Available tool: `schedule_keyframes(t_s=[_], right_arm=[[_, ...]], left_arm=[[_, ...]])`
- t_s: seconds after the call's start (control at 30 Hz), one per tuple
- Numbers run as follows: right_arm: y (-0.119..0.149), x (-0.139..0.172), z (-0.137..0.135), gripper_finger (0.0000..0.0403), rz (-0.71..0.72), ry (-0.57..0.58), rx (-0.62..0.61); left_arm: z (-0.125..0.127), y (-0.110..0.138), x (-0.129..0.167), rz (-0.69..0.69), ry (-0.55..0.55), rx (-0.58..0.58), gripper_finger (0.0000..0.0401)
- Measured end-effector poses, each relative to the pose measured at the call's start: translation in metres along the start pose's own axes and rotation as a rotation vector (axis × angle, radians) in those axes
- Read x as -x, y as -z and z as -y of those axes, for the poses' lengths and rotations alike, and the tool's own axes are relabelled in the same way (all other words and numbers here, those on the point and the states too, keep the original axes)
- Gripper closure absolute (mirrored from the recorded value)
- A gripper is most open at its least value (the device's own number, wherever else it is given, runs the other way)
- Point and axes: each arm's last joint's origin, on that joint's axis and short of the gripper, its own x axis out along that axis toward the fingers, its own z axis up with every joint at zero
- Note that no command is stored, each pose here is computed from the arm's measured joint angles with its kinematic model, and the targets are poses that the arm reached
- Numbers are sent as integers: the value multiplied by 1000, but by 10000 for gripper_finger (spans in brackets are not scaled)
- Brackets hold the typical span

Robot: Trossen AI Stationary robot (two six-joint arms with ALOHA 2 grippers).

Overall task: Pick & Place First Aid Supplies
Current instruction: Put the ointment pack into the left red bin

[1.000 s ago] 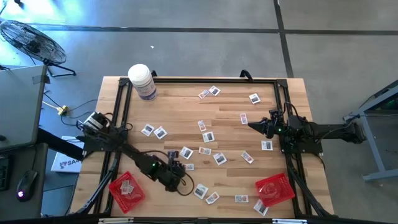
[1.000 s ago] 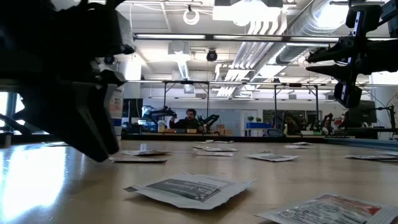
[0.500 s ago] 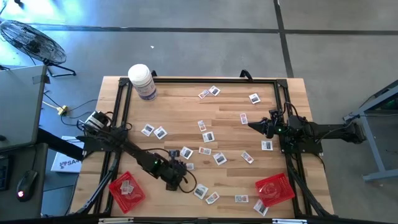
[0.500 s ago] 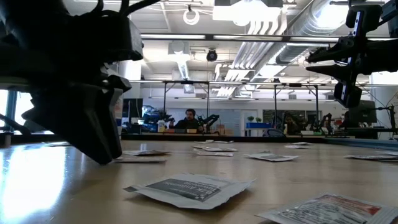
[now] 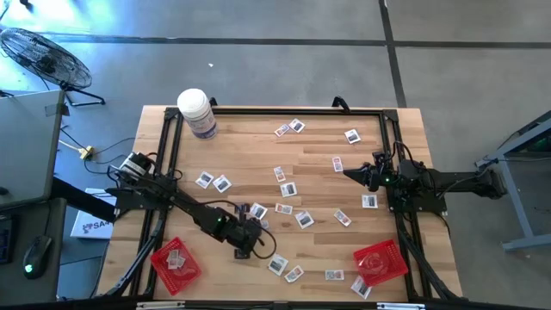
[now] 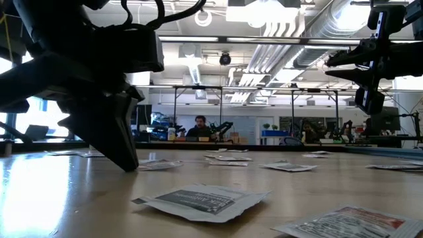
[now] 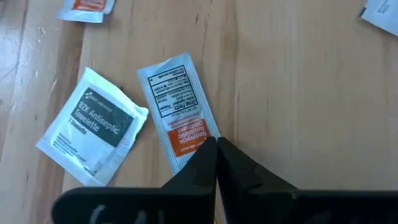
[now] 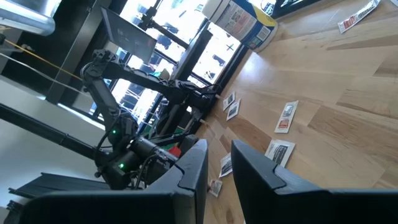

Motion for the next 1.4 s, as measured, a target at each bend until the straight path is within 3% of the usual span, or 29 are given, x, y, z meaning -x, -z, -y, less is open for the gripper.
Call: schedule_keyframes(t_s=[0.73, 1.0, 1.17, 1.4], right_arm=[[0, 0, 0, 339, 0, 1, 0], [0, 0, 0, 339, 0, 1, 0], [0, 0, 0, 339, 0, 1, 0], [0, 0, 0, 339, 0, 0, 0]], left_arm=[[17, -8, 46, 111, 110, 8, 401], [20, -2, 91, 99, 218, 49, 401], [20, 8, 136, 0, 263, 127, 401], [13, 27, 202, -367, 266, 358, 401]])
